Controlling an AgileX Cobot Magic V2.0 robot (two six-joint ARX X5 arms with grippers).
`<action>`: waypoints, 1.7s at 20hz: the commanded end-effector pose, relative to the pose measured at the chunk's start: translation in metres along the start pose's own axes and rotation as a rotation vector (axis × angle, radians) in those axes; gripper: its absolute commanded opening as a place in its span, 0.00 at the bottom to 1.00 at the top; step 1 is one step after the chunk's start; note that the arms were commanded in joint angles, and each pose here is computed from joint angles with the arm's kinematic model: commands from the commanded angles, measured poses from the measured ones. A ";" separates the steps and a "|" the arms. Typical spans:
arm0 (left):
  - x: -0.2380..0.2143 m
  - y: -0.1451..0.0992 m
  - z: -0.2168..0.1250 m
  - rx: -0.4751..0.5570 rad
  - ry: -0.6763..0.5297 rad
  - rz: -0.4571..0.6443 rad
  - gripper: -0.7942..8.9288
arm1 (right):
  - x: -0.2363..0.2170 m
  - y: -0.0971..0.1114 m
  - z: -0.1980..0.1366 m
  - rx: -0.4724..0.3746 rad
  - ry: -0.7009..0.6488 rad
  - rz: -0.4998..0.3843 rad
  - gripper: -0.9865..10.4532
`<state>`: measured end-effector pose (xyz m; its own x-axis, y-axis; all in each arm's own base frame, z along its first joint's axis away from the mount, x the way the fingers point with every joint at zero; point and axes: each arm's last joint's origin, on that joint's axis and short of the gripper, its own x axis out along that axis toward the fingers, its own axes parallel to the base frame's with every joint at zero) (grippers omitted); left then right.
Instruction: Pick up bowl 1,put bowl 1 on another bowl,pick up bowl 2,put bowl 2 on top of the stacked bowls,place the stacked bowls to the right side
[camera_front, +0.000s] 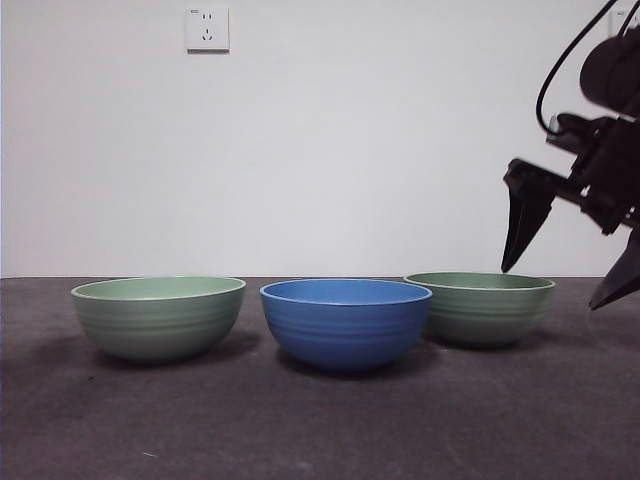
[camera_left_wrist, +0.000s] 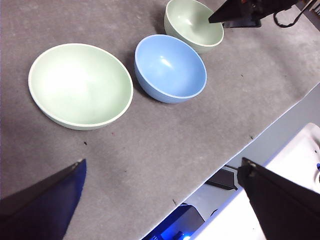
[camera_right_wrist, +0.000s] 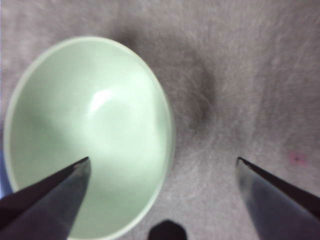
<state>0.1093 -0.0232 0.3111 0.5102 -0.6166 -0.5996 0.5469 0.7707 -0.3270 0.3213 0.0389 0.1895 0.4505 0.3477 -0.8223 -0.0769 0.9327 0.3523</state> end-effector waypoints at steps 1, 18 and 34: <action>-0.001 -0.001 0.001 0.005 -0.008 -0.001 0.70 | 0.009 0.000 0.001 -0.002 0.000 0.000 0.35; -0.001 -0.001 0.001 0.005 -0.008 -0.001 0.70 | -0.013 0.010 0.011 -0.042 -0.109 0.033 0.08; 0.001 0.002 0.002 0.003 0.002 0.050 0.70 | -0.005 0.132 -0.017 -0.351 -0.038 0.072 0.08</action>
<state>0.1122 -0.0222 0.3102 0.5320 -0.5747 -0.6219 0.5200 0.8013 -0.2957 0.2932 0.1605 0.2340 0.4640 0.4184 -0.7808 -0.4068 0.8836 0.2317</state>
